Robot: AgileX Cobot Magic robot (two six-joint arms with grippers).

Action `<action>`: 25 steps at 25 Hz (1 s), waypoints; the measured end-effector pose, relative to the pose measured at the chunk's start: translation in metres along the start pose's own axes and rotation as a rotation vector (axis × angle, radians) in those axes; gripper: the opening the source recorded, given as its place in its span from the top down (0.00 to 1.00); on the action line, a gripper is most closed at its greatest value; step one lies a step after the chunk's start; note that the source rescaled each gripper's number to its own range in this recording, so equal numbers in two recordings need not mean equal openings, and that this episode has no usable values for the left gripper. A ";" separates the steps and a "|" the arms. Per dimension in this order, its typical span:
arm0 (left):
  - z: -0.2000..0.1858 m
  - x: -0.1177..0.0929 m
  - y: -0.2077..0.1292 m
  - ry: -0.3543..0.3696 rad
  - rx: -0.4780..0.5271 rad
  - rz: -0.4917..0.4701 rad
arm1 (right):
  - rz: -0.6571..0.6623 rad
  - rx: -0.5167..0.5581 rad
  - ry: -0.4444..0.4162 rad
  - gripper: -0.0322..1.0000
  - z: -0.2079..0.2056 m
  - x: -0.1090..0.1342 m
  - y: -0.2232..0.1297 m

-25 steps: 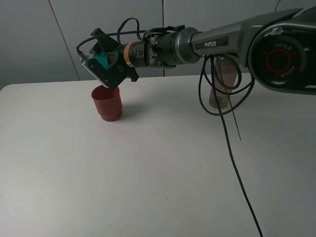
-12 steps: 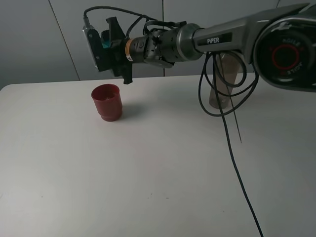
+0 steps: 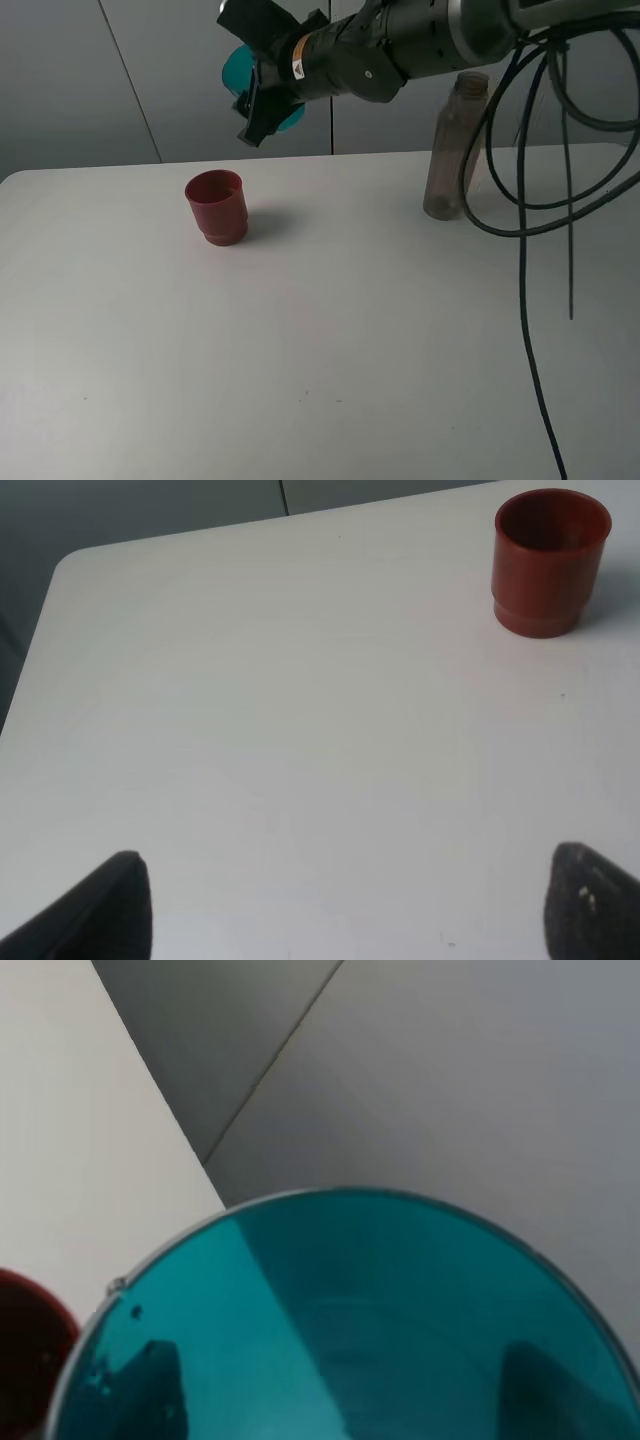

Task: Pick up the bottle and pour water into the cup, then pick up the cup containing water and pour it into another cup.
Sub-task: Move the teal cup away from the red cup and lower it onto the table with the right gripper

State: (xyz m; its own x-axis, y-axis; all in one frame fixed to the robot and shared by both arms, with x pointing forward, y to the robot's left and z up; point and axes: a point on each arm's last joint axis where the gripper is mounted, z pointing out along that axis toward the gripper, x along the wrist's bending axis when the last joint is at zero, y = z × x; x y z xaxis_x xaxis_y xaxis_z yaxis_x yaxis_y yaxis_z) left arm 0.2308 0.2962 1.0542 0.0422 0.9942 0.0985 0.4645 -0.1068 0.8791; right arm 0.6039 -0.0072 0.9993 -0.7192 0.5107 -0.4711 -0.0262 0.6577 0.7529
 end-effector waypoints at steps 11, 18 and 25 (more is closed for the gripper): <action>0.000 0.000 0.000 0.000 0.000 0.000 | 0.249 0.148 0.010 0.88 -0.085 0.014 -0.097; 0.000 0.000 0.000 0.000 0.000 0.000 | 0.461 0.093 -0.073 0.88 -0.119 0.026 -0.157; 0.000 0.000 0.000 0.000 0.000 0.000 | 0.561 0.056 -0.151 0.88 -0.140 0.027 -0.194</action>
State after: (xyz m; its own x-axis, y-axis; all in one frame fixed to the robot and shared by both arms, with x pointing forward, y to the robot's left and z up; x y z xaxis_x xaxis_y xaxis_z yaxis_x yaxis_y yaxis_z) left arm 0.2308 0.2962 1.0542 0.0422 0.9942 0.0985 0.4645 -0.1068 0.8791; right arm 0.4919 -0.1980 0.9051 -0.5052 0.8601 -0.0705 0.3698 0.2896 0.8828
